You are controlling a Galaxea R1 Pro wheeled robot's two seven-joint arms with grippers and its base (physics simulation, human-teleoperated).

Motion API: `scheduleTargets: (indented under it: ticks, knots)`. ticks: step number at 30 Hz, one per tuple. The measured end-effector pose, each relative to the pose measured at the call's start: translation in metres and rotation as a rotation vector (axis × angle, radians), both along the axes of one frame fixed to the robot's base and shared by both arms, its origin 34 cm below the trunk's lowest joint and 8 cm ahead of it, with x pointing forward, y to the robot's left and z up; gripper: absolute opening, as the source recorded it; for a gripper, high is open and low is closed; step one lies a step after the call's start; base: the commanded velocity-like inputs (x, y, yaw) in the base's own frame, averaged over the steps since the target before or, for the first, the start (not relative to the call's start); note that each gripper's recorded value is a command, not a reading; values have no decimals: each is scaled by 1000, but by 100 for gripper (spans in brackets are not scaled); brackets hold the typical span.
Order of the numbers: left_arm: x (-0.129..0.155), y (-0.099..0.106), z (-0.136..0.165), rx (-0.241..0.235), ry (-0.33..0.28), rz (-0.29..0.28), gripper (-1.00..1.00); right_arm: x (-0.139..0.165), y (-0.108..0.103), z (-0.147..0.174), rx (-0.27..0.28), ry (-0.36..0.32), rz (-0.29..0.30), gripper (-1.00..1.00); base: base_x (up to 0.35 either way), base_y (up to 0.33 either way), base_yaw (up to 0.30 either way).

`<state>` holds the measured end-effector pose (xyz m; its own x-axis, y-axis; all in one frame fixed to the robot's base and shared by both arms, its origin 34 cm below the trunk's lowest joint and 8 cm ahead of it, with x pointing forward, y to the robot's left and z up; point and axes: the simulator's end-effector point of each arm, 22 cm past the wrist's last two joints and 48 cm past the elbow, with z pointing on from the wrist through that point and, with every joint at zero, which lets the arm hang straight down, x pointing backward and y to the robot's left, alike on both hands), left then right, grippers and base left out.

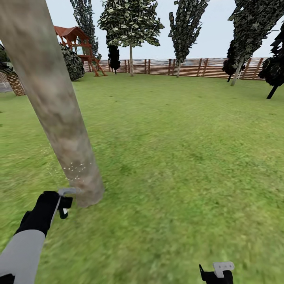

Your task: In the garden, pick up the pesticide atomizer on the floor and spray pesticide onto both trees until each tree trunk is fully covered.

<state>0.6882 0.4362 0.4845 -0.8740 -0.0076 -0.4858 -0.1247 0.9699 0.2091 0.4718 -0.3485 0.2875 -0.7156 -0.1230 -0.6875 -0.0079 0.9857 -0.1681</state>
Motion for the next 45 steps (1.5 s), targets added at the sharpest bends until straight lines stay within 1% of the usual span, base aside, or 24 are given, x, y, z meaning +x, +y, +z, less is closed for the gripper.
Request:
scheduleTargets:
  ticks: [1,3,4,6,9,11,13,14,16,17,18,20,22,24,26,28,29,31,32,34,36,39,43,45]
  knots:
    - [-1,16,4,20,-7,8,-100,0,0,0,0,0,0,100,0,0,0]
    - [-4,28,4,32,-10,13,-100,0,0,0,0,0,1,100,0,0,0]
    - [-3,23,-3,22,-16,-1,-100,0,0,0,0,1,1,100,0,0,0]
    - [-4,0,-22,-9,-12,-33,-100,0,0,0,0,1,1,100,0,0,0]
    - [-4,-44,-41,-67,-2,-68,-100,0,0,0,0,1,1,100,0,0,0]
    - [-4,-49,-43,-72,-1,-71,-100,0,0,0,0,1,1,100,0,0,0]
    - [-5,-43,-42,-63,0,-68,-100,0,0,0,0,1,1,100,0,0,0]
    - [-7,-28,-40,-39,2,-62,-100,0,0,0,0,1,1,100,0,0,0]
    - [-13,14,-33,12,9,-33,-100,0,0,0,0,1,1,100,0,0,0]
    - [-28,25,-42,19,36,-24,-100,0,0,0,0,1,2,100,0,0,0]
    - [-34,23,-49,10,49,-21,-100,0,0,0,0,1,1,100,42,-8,0]
    - [-42,1,-65,-31,75,-29,-100,0,0,0,0,1,1,100,157,-94,0]
    - [-43,-13,-71,-48,83,-39,-100,0,0,0,0,1,1,100,213,-141,0]
    - [-41,-36,-75,-79,80,-52,-100,0,0,0,0,1,1,100,236,-159,0]
    - [-39,-43,-75,-79,76,-62,-100,0,0,0,0,1,1,100,279,-115,0]
    - [-35,-38,-73,-64,55,-73,-100,0,0,0,0,1,1,100,317,-39,0]
    - [-35,-26,-72,-38,39,-78,-100,0,0,0,0,1,1,100,326,-11,0]
    - [-46,2,-74,12,43,-63,-100,0,0,0,0,1,2,100,210,-5,0]
    - [-50,9,-75,23,47,-53,-100,0,0,0,0,1,1,100,85,-2,0]
    - [-66,25,-81,72,66,-30,-100,0,0,0,0,1,1,100,21,0,0]
    - [-74,36,-83,83,72,-6,-100,0,0,0,0,1,1,100,6,0,0]
    - [-80,53,-81,74,58,47,-100,0,0,0,1,0,1,100,1,0,2]
    - [-79,49,-82,58,50,59,-100,0,-1,0,0,-2,-5,100,0,0,131]
    - [-68,46,-77,63,2,42,-100,0,-1,0,0,-2,-6,100,0,0,253]
